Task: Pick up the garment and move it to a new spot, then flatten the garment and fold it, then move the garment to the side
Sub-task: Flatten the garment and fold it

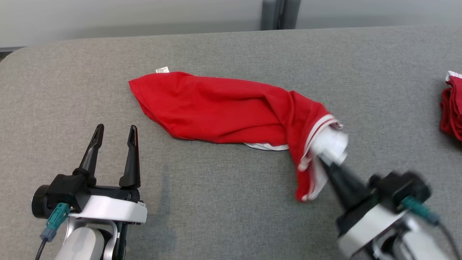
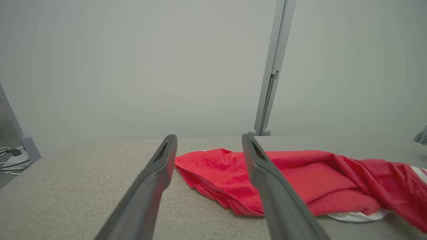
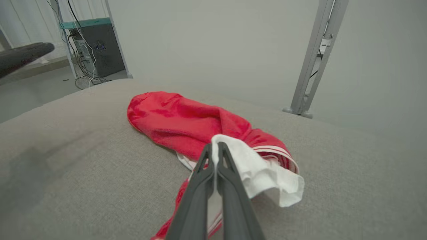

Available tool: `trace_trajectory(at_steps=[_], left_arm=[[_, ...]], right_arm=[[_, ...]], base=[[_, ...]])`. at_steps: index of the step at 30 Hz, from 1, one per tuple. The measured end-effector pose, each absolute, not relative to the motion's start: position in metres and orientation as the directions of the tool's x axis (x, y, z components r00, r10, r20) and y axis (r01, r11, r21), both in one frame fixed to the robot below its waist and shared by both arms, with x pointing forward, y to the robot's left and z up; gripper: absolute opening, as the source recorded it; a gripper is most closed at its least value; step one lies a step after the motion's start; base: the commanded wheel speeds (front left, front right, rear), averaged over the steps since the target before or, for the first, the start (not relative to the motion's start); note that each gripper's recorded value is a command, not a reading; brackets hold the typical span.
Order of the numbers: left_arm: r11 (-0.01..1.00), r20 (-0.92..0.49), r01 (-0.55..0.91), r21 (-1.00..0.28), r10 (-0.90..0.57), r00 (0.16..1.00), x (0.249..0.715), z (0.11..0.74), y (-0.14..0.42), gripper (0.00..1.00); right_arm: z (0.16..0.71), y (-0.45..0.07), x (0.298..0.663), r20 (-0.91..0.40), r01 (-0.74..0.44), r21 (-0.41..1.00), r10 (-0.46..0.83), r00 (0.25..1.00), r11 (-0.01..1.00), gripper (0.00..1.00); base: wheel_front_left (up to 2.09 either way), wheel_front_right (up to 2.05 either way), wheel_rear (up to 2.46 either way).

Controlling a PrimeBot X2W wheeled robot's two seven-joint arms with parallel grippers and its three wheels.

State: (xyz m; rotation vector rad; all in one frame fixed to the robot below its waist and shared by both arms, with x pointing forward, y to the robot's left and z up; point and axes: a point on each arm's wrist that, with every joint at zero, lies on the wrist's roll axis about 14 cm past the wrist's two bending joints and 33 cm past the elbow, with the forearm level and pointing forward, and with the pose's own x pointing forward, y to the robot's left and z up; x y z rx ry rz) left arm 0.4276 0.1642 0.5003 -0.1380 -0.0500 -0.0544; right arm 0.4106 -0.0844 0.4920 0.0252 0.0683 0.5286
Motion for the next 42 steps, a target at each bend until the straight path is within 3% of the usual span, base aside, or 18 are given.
trace_trajectory(at_steps=[5, 9, 17, 19, 32, 42], left_arm=[[0.987, 0.05, 0.074, -0.14, -0.068, 0.996, 0.429, 0.498, 0.158, 1.0], [0.986, 0.047, 0.081, -0.143, -0.075, 0.996, 0.429, 0.497, 0.156, 1.0], [0.986, 0.047, 0.088, -0.143, -0.082, 0.996, 0.43, 0.496, 0.153, 1.0], [0.986, 0.049, 0.089, -0.143, -0.083, 0.995, 0.43, 0.496, 0.152, 1.0], [0.987, 0.071, 0.08, -0.136, -0.07, 0.995, 0.415, 0.506, 0.154, 1.0], [0.993, 0.072, 0.057, -0.108, -0.049, 0.996, 0.389, 0.51, 0.163, 1.0]], right_arm=[[0.431, -0.066, 0.367, -0.247, -0.516, 0.169, 0.543, 0.802, 0.84, 0.0], [0.394, -0.071, 0.347, -0.356, -0.459, 0.239, 0.517, 0.779, 0.856, 0.0], [0.378, -0.093, 0.356, -0.356, -0.339, 0.271, 0.421, 0.834, 0.901, 0.0], [0.38, -0.097, 0.359, -0.345, -0.329, 0.268, 0.409, 0.845, 0.905, 1.0], [0.454, -0.16, 0.396, -0.087, -0.185, 0.188, 0.204, 0.975, 0.965, 1.0], [0.5, -0.181, 0.39, 0.022, -0.146, 0.129, 0.144, 0.989, 0.981, 1.0]], base=[[0.0, 0.0, 0.0], [0.0, 0.0, 0.0], [0.0, 0.0, 0.0], [0.0, 0.0, 0.0], [0.0, 0.0, 0.0], [0.0, 0.0, 0.0]])
